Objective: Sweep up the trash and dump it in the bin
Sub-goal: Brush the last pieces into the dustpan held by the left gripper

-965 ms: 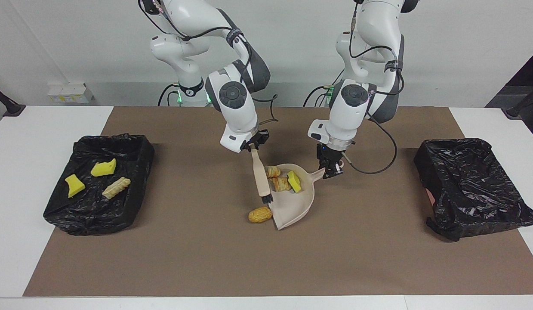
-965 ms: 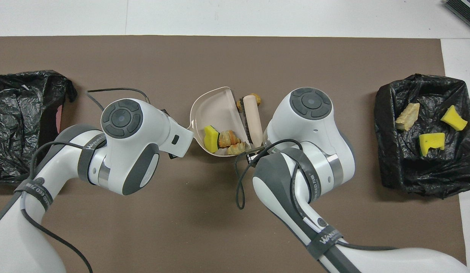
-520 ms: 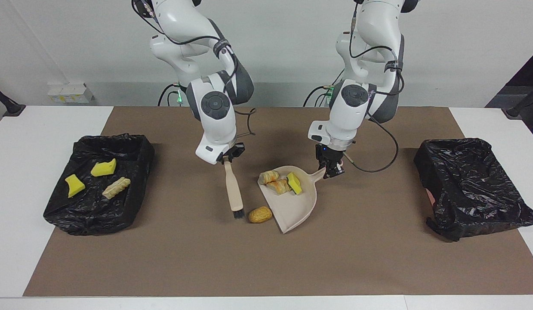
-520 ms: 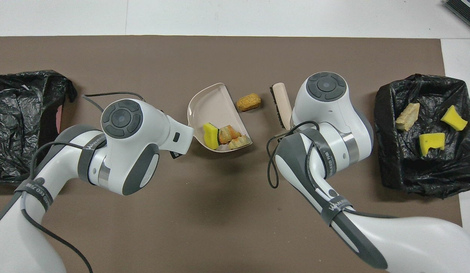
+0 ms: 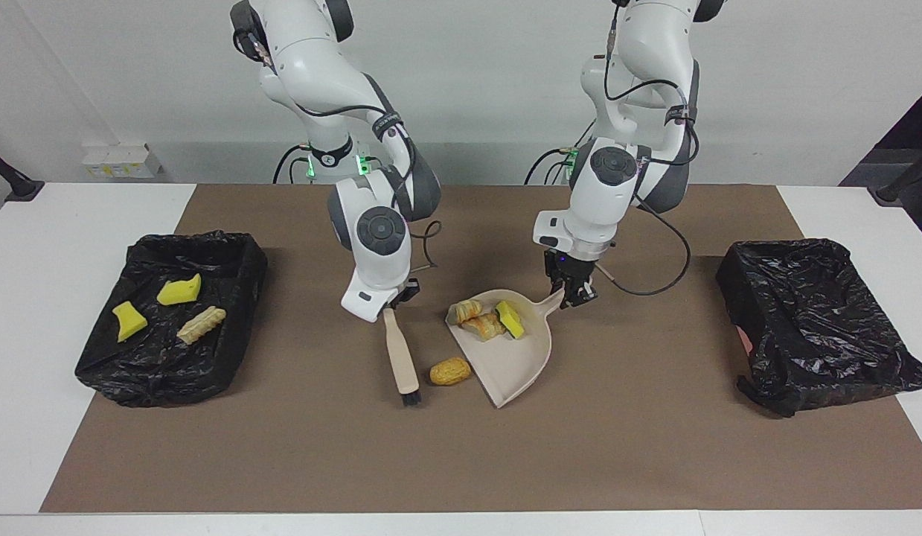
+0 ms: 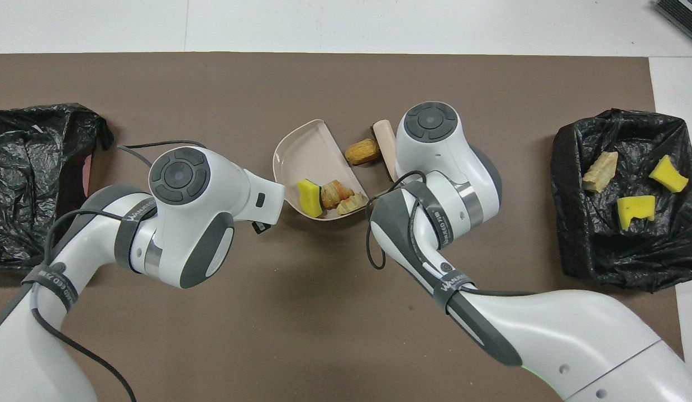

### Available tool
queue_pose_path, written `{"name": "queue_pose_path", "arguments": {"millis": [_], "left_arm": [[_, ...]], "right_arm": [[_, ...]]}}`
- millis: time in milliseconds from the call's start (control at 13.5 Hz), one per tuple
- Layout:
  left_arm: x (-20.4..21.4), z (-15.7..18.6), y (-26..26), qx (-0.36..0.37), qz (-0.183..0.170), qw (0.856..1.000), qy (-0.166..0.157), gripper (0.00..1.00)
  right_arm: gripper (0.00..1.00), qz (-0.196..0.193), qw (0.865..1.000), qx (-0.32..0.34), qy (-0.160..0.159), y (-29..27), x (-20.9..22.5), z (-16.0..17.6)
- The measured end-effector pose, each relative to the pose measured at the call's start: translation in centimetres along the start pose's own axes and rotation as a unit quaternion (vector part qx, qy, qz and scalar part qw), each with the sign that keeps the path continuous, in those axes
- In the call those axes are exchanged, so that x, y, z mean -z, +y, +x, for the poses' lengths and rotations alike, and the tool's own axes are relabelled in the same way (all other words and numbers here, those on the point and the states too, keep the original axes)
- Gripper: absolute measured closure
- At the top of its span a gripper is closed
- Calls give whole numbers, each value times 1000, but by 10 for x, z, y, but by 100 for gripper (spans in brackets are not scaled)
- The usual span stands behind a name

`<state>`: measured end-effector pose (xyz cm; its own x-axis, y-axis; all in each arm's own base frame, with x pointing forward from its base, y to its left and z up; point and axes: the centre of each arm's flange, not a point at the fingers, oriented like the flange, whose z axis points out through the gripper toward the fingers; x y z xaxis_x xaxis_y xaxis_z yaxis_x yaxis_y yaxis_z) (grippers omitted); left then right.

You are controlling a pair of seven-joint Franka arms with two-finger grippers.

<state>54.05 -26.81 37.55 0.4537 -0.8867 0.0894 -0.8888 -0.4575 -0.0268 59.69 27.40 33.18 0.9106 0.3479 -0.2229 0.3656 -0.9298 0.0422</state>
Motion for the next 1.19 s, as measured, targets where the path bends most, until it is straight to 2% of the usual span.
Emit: {"name": "queue_pose_path", "arguments": {"millis": [74, 223, 371, 520, 742, 965, 1188], "left_arm": [[0, -1, 0, 4, 0, 1000, 0, 67], [1, -1, 1, 14, 0, 1000, 0, 67], [0, -3, 1, 52, -9, 999, -2, 67], [0, -6, 0, 103, -35, 994, 7, 67], [0, -7, -2, 124, -45, 991, 12, 67], [3, -9, -7, 139, -40, 989, 22, 67], [17, -23, -26, 159, -29, 986, 34, 67]], "right_arm": [[73, 6, 1000, 11, 1, -17, 2, -1], [73, 45, 999, 17, -1, -48, 7, -5], [73, 72, 997, 11, -3, -62, 11, -7], [73, 73, 997, 10, -3, -63, 13, -9], [73, 74, 997, 0, -1, -50, 21, -9], [73, 72, 997, -19, -1, -20, 49, -20], [73, 66, 997, -33, 1, 3, 96, -47]]}}
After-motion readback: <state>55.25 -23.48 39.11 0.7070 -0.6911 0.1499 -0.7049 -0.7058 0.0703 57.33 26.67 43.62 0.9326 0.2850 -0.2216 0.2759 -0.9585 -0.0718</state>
